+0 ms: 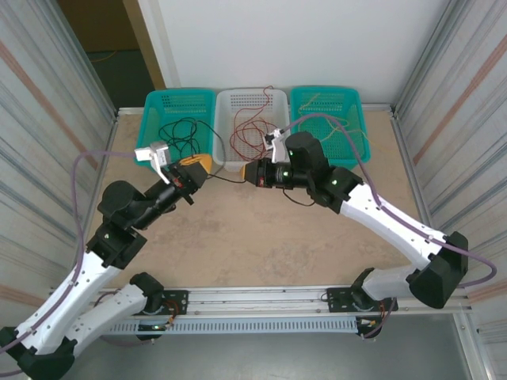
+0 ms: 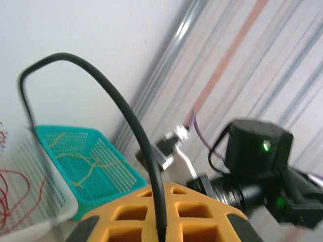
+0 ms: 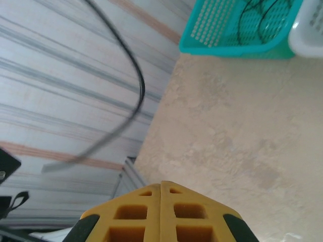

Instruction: Untangle the cables

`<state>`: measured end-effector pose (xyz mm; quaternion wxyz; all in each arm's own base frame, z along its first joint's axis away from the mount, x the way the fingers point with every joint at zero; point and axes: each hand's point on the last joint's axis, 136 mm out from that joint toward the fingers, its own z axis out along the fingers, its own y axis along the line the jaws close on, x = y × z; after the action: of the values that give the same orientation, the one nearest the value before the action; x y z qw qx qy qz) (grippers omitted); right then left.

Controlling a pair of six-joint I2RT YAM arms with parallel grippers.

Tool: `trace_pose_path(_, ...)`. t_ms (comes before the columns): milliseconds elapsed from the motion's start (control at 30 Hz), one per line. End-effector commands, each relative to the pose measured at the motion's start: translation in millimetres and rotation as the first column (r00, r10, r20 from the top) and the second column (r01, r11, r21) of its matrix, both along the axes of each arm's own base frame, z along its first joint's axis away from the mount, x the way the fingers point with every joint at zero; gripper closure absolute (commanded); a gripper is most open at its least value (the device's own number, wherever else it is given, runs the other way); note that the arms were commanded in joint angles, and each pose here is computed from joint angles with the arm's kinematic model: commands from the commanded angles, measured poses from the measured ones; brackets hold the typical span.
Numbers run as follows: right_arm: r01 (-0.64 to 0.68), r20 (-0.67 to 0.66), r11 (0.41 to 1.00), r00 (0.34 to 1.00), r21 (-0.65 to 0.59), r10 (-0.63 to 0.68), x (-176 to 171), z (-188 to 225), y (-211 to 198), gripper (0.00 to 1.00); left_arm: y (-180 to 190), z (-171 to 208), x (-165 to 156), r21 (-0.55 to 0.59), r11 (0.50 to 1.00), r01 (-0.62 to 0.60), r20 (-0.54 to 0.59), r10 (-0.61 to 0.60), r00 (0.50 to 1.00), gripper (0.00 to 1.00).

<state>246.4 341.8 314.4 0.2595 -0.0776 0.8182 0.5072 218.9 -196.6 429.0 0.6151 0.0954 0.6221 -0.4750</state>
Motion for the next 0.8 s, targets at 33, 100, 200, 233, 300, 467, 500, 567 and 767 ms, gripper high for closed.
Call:
trace_pose_path(33, 0.054, -0.073, 0.994, 0.996, 0.093, -0.048, -11, -3, 8, 0.95, 18, 47, 8, -0.132, 0.986, -0.098, 0.146, 0.118, 0.982, 1.0)
trace_pose_path(100, 0.061, -0.079, 0.995, 0.995, 0.076, -0.055, -16, -8, 11, 0.93, 19, 48, 12, -0.14, 0.983, -0.115, 0.149, 0.136, 0.98, 1.0)
trace_pose_path(200, 0.058, -0.091, 0.996, 0.995, 0.062, -0.052, -18, -14, 13, 0.92, 27, 46, 19, -0.152, 0.973, -0.176, 0.133, 0.197, 0.971, 1.0)
trace_pose_path(233, 0.053, -0.094, 0.997, 0.994, 0.058, -0.047, -19, -15, 14, 0.91, 30, 45, 21, -0.149, 0.968, -0.199, 0.127, 0.219, 0.967, 1.0)
trace_pose_path(300, 0.045, -0.096, 0.998, 0.995, 0.044, -0.04, -19, -16, 15, 0.87, 36, 39, 31, -0.1, 0.958, -0.269, 0.083, 0.277, 0.957, 1.0)
trace_pose_path(467, 0.086, -0.012, 0.992, 0.996, -0.095, -0.088, -12, -11, -6, 0.57, 45, 16, 68, 0.121, 0.928, -0.352, -0.069, 0.361, 0.93, 1.0)
trace_pose_path(500, 0.104, 0.004, 0.987, 0.995, -0.119, -0.104, -9, -9, -14, 0.53, 48, 15, 75, 0.148, 0.927, -0.346, -0.095, 0.361, 0.928, 1.0)
trace_pose_path(567, 0.13, 0.02, 0.979, 0.992, -0.156, -0.128, -3, -6, -31, 0.49, 52, 9, 89, 0.204, 0.914, -0.352, -0.145, 0.383, 0.912, 1.0)
trace_pose_path(767, 0.241, 0.048, 0.944, 0.97, -0.226, -0.237, 9, -5, -89, 0.32, 88, 2, 143, 0.302, 0.849, -0.434, -0.207, 0.502, 0.84, 1.0)
